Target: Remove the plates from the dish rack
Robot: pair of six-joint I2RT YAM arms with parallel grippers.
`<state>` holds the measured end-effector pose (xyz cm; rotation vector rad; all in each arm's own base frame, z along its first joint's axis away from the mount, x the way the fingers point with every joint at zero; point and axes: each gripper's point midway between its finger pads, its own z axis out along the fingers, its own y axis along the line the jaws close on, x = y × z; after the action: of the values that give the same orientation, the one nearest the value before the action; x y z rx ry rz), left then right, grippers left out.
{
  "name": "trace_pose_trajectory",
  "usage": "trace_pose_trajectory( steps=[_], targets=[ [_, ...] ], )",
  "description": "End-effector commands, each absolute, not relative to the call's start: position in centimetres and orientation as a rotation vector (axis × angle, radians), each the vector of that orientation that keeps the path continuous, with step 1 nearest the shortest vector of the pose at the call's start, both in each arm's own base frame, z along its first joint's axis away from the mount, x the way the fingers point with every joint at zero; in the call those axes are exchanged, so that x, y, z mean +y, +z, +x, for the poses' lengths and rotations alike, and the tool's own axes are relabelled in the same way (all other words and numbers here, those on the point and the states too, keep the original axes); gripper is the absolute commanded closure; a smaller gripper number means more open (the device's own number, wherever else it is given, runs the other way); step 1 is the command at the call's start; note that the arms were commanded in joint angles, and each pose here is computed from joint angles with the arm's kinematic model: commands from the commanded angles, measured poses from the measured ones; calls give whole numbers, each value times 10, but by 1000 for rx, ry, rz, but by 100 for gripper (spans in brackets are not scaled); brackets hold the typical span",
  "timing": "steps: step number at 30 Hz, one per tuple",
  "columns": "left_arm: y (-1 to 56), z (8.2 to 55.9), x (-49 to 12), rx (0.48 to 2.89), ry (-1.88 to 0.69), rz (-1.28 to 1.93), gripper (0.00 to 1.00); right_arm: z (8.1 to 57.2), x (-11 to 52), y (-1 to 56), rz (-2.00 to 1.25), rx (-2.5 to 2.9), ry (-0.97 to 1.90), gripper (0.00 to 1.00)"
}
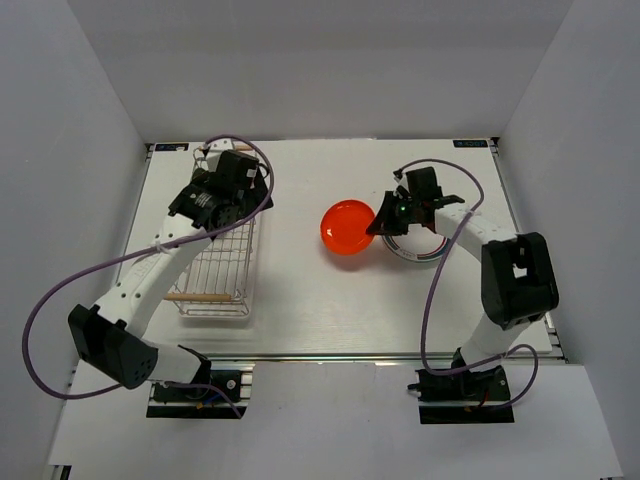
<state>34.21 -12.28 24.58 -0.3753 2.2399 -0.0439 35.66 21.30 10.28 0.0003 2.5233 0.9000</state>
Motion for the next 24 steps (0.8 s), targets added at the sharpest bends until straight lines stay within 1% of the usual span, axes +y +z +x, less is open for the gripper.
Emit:
trace_pose_trajectory(
  steps=[1, 10, 15, 20, 22, 24],
  targets=[
    [256, 328, -95, 2174, 52, -466, 2, 373, 231, 116, 13, 2492, 916, 100],
    [244, 322, -80, 2180, 135, -527, 2, 380, 251, 78, 25, 2597, 864, 100],
    [239, 323, -75, 2180, 159, -548, 2, 380, 249, 63, 45, 2640, 805, 93],
    [229, 330, -69, 2183, 175, -573, 2, 379, 247, 57, 46, 2676, 749, 74],
    [226, 333, -66, 2186, 187, -585, 2, 379, 247, 59, 43, 2673, 736, 69],
    [220, 337, -60, 2202, 196, -609, 2, 378, 242, 60, 48, 2674, 715, 57]
  ],
)
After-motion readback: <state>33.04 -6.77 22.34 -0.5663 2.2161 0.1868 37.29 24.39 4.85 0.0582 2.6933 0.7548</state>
